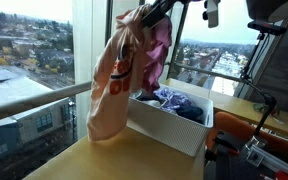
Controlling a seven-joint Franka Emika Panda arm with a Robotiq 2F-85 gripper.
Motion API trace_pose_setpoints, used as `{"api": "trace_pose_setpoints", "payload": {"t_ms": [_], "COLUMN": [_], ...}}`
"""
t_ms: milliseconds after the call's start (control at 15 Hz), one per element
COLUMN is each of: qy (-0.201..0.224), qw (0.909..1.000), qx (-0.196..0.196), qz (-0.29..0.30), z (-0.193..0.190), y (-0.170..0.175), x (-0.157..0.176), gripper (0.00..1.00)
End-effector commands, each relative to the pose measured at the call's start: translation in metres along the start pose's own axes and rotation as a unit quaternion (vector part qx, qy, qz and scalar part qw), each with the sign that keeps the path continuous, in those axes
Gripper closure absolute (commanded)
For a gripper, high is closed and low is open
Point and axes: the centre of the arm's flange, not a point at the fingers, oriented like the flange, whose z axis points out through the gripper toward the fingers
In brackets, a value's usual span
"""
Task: Put the clothes in the basket
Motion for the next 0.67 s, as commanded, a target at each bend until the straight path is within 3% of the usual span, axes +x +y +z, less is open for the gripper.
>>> {"api": "trace_pose_setpoints", "payload": {"t_ms": [0, 400, 600], "qy": [0.002, -0.005, -0.006], "qw": [0.9988, 0.9903, 0.9862], "qx": [-0.046, -0.128, -0.149], "qz": [0.016, 0.053, 0.071], "z": [-0.078, -0.171, -0.194], "y": [0.05, 0.146, 0.191], "x": [-0.017, -0.037, -0.052], "gripper": [0.96, 0.96, 0.96]}}
